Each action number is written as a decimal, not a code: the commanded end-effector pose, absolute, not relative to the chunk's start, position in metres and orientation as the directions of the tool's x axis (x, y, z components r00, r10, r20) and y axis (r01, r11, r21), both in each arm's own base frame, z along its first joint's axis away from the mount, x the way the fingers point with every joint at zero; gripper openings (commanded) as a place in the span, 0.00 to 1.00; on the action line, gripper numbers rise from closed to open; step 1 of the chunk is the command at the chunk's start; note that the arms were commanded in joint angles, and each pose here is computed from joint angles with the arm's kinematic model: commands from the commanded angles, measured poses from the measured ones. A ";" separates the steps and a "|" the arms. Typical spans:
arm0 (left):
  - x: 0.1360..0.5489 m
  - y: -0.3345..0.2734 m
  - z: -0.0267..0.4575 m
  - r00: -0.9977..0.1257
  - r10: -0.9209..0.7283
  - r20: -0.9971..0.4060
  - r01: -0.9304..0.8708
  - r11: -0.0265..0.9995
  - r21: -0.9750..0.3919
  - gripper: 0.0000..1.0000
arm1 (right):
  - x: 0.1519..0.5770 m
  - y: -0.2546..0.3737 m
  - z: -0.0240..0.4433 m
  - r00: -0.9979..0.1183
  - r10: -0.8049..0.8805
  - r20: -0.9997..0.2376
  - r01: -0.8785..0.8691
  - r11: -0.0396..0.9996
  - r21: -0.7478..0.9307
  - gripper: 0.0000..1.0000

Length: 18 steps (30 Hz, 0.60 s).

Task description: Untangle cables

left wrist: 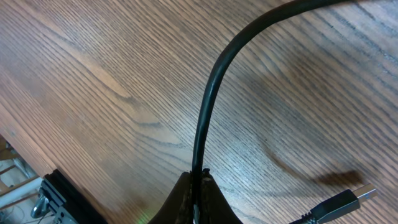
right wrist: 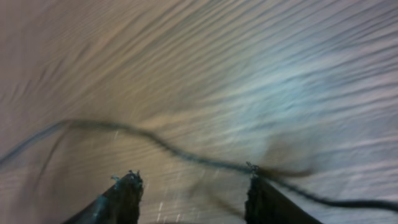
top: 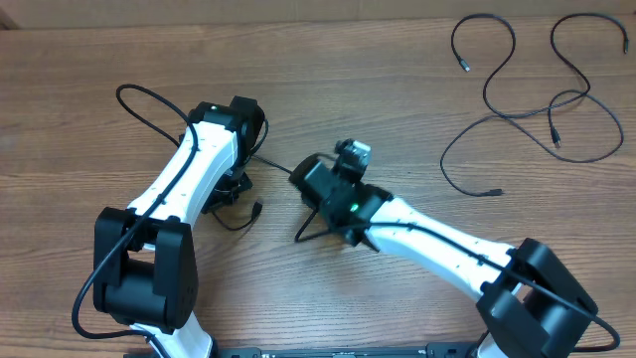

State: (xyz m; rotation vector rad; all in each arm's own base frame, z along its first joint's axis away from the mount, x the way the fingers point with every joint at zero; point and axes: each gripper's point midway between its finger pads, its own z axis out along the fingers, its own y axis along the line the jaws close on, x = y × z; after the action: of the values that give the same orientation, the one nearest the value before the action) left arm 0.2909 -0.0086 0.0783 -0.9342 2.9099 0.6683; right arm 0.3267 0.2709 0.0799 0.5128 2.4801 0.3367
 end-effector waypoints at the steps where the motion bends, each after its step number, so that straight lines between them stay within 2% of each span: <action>1: 0.295 -0.009 0.086 -0.823 -0.547 -0.155 -0.562 0.741 0.369 0.05 | 0.347 0.247 0.094 -0.739 0.505 -0.446 0.339 0.851 0.401 0.47; 7: 0.297 -0.009 0.086 -0.822 -0.547 -0.160 -0.564 0.741 0.364 0.06 | 0.367 0.231 0.138 -0.807 0.477 -0.350 0.221 0.792 0.569 0.48; 11: 0.297 -0.010 0.086 -0.821 -0.547 -0.160 -0.565 0.741 0.364 0.05 | 0.374 0.211 0.166 -0.837 0.469 -0.283 0.172 0.716 0.677 0.49; 15: 0.296 -0.009 0.086 -0.822 -0.547 -0.159 -0.564 0.741 0.364 0.05 | 0.382 0.187 0.177 -0.840 0.500 -0.211 0.195 0.641 0.743 0.47; 18: 0.296 -0.010 0.086 -0.822 -0.547 -0.158 -0.564 0.741 0.364 0.06 | 0.386 0.161 0.171 -0.835 0.502 -0.226 0.205 0.665 0.718 0.48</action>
State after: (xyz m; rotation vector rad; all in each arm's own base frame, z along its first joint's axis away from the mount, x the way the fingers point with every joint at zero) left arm 0.2919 -0.0089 0.0780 -0.9345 2.9067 0.6638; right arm 0.3920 0.1648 0.1640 0.6597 2.4500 0.9154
